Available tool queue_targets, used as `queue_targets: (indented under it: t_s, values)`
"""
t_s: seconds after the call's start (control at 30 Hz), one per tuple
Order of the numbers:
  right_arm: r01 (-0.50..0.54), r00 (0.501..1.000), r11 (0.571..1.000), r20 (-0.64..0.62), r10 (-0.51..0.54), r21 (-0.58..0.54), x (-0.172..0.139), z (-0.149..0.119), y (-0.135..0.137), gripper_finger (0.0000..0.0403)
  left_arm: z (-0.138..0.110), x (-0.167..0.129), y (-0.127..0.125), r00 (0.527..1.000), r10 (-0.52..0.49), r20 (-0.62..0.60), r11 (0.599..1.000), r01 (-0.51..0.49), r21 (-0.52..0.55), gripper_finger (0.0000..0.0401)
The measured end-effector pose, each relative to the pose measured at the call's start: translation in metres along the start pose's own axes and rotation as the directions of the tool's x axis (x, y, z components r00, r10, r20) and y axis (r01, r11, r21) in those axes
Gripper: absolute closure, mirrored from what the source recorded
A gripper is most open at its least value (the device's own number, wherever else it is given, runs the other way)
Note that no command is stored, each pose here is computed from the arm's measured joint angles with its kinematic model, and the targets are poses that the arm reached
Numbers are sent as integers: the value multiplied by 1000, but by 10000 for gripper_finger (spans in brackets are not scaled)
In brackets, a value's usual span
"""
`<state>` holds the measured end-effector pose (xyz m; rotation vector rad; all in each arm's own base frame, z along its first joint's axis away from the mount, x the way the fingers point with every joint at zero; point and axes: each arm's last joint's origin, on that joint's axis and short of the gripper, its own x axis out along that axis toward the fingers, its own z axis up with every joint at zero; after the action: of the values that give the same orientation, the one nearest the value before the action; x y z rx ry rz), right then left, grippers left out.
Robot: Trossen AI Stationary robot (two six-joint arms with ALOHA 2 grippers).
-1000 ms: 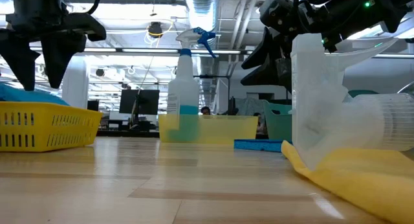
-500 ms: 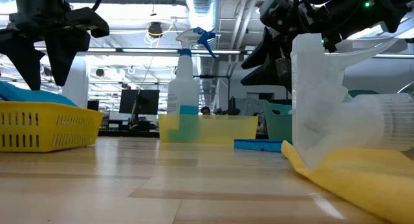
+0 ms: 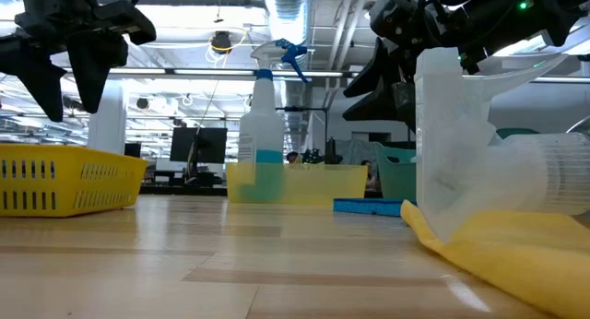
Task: Pick & Place Kitchen Items
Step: Put the transparent spray bottle into the top yellow bin
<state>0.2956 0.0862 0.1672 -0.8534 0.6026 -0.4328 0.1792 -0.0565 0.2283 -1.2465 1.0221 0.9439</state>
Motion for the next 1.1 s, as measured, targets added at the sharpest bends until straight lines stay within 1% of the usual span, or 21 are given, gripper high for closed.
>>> queue_targets:
  t_s: [0.33, 0.43, 0.6, 0.63, 0.73, 0.9, 1.1]
  values:
    - [5, 1000, 1000, -3, -5, 3, 0, 0, 0, 198, 4, 0, -2, 998, -22, 62, 1000, 23, -11, 219]
    - [6, 1000, 1000, -3, -6, 3, 0, 0, 0, 198, 8, 0, -5, 995, -50, 87, 998, 53, -29, 219]
    - [4, 1000, 1000, 0, -4, 2, -1, 0, 1, 198, 18, 2, -17, 985, -136, 103, 990, 140, -30, 220]
    - [3, 1000, 1000, 2, -3, 1, -1, 1, 1, 198, 20, 4, -19, 985, -137, 109, 989, 141, -31, 222]
    - [1, 1000, 1000, 4, -1, 0, -2, 1, 1, 198, 27, 13, -25, 986, -115, 122, 992, 120, -29, 234]
    - [-2, 1000, 1000, 10, 2, -3, -4, 2, 3, 198, 34, 28, -31, 993, -68, 99, 997, 71, -19, 254]
    - [-3, 1000, 1000, 13, 3, -5, -5, 2, 3, 198, 40, 40, -34, 995, -16, 100, 1000, 19, -22, 261]
